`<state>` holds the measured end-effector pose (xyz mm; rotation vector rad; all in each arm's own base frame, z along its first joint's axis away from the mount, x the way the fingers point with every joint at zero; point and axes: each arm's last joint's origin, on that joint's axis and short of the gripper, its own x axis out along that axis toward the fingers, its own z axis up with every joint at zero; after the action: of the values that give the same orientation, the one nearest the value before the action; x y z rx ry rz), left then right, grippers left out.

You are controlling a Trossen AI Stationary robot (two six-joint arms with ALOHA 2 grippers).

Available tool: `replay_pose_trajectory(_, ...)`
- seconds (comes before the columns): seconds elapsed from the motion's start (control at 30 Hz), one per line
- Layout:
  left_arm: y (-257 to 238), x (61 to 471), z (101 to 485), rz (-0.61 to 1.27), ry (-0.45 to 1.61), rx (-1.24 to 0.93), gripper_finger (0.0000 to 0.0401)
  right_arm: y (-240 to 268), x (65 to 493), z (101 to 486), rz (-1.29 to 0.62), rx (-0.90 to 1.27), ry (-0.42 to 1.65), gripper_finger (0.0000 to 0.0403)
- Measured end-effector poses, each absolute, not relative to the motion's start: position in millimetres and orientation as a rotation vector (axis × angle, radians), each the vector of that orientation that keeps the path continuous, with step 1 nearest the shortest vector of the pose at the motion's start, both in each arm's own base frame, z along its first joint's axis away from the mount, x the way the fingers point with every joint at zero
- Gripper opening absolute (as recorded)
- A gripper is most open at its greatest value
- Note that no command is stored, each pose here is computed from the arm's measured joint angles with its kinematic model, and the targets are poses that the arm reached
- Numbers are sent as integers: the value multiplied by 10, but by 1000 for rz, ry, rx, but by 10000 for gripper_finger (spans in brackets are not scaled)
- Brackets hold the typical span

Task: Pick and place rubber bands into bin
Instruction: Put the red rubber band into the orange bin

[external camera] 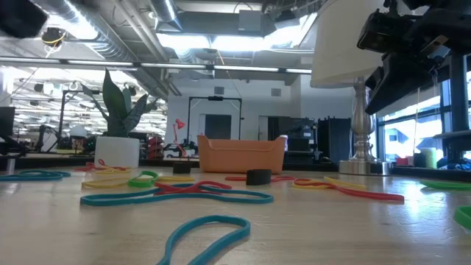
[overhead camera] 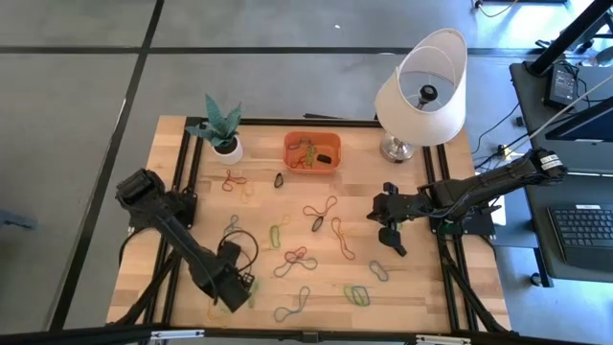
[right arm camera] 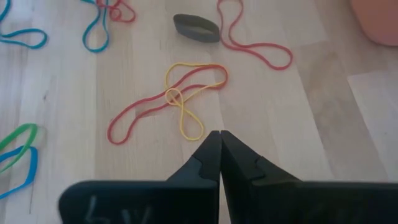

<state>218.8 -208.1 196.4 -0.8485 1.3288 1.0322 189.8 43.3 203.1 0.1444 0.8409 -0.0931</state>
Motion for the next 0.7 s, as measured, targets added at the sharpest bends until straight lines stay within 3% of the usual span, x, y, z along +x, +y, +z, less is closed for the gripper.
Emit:
replay_pose_trajectory(0.33, -1401, 2564, 2658, 881, 1345, -540, 2, 432, 1898, 2031, -96, 144, 840, 9)
replay_pose_trajectory(0.7, 193, 3143, 3158, 632, 1249, -223, 2, 412, 1950, 2083, -214, 214, 736, 9)
